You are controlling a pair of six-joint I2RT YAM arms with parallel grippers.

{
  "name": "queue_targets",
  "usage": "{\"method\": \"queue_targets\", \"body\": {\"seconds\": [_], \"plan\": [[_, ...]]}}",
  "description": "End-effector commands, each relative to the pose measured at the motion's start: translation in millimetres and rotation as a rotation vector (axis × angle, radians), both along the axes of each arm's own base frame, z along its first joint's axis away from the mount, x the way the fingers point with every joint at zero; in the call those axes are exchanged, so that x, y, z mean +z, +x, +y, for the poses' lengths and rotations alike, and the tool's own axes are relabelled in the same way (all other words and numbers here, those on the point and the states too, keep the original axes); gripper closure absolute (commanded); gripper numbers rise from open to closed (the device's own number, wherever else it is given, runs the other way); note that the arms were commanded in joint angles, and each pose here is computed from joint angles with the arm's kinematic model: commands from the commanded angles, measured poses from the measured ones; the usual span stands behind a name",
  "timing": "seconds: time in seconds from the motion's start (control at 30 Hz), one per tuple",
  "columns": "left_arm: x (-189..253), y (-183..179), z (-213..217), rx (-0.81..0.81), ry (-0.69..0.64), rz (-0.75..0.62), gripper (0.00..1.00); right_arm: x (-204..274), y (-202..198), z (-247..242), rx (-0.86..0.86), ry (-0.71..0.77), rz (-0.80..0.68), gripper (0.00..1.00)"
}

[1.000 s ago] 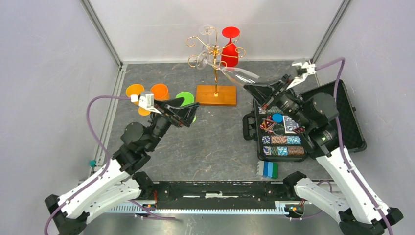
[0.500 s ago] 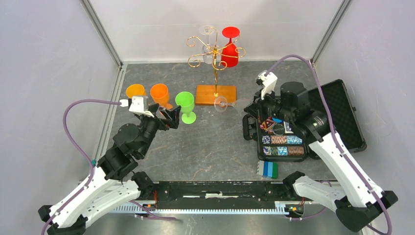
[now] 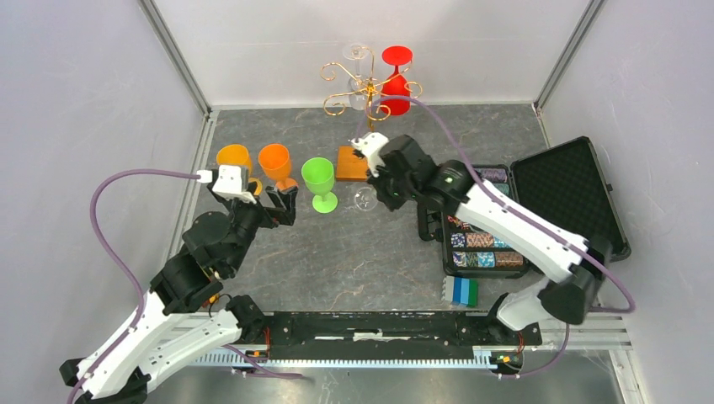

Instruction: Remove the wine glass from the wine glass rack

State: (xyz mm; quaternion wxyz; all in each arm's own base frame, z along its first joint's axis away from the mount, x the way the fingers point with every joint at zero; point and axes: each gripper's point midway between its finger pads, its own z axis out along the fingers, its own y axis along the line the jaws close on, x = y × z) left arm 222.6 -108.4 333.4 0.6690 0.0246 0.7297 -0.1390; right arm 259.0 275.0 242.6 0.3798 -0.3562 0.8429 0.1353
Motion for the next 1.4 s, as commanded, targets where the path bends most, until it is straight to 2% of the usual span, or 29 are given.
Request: {"method": "queue_targets", "body": {"seconds": [0.0,0.3,0.63,0.93,1.1,1.37], "plan": [[8.6,-5.4,14.7,0.027,0.027,-0.037,0.00,9.6,17.2,16.4,-0.019,-0.089,-0.065,1.00],[8.5,-8.4,17.4,0.011,0.060,-0.061,0.00,-12.9,24.7,47.7,0.041,-0.170,-0.013,1.00],[5.2,-7.3,8.6,-0.024,0.070,-0.049,0.00,-16.4,31.9,53.0,0.075,-0.232,-0.014,1.00],[1.6,-6.4,6.8,-0.030,0.082,-0.043,0.00,-25.6,34.9,57.8,0.097,-0.262,0.003,0.95],[2.1,-7.0,6.9,-0.032,0.081,-0.044,0.00,-25.1,36.0,62.0,0.111,-0.258,0.001,0.89],[2.1,-6.9,7.1,-0.030,0.080,-0.045,0.00,-19.5,44.8,62.1,0.093,-0.269,-0.032,0.70]]}}
